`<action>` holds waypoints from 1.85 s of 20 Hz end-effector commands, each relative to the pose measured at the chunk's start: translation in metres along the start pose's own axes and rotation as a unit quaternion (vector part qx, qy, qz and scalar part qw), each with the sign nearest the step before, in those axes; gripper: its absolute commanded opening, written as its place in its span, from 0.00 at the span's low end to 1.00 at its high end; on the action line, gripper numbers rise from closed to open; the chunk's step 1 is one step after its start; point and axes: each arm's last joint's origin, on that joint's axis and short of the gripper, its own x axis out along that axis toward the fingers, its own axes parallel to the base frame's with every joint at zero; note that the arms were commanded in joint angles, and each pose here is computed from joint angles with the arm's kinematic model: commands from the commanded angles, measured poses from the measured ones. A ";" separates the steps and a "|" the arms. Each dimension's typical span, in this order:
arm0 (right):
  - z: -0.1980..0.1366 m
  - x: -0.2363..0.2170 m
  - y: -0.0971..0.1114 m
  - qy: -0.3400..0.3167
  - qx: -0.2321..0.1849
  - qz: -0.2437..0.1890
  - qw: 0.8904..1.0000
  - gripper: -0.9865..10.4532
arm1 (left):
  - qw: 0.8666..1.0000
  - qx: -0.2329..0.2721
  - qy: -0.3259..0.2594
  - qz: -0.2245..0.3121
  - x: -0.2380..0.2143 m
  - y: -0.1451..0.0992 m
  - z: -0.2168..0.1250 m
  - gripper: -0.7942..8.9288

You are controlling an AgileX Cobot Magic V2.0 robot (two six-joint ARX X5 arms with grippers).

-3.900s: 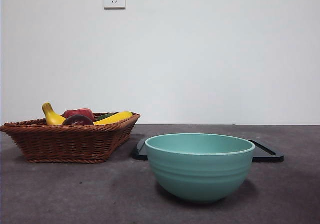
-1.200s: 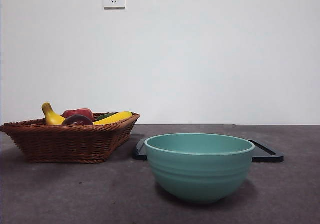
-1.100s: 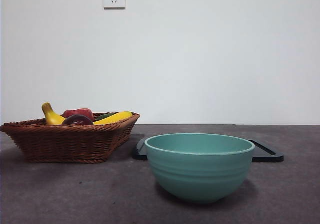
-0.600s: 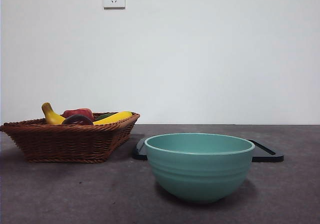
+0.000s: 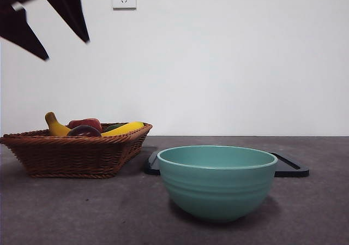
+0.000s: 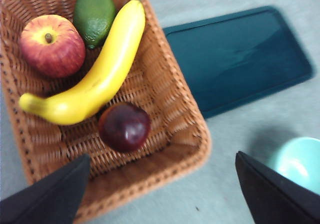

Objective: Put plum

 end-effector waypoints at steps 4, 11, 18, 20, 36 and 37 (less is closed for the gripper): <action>0.005 -0.003 0.002 -0.010 -0.010 0.002 1.000 0.42 | 0.998 0.000 0.043 0.035 0.052 0.005 0.008 0.55; 0.005 -0.003 0.002 -0.010 -0.010 0.002 1.000 0.42 | 0.996 -0.002 0.080 0.050 0.111 0.016 0.004 0.55; 0.005 -0.003 0.002 -0.010 -0.010 0.002 1.000 0.42 | 0.993 -0.004 0.110 0.049 0.147 0.021 -0.005 0.55; 0.005 -0.003 0.002 -0.010 -0.010 0.002 1.000 0.42 | 0.992 -0.005 0.118 0.049 0.153 0.022 -0.008 0.55; 0.006 -0.003 0.002 -0.013 -0.011 0.001 1.000 0.42 | 1.000 0.009 0.010 -0.029 0.054 -0.031 0.013 0.37; 0.006 -0.003 0.002 -0.013 -0.011 0.001 1.000 0.42 | 0.998 0.025 -0.001 -0.059 0.040 -0.045 0.012 0.37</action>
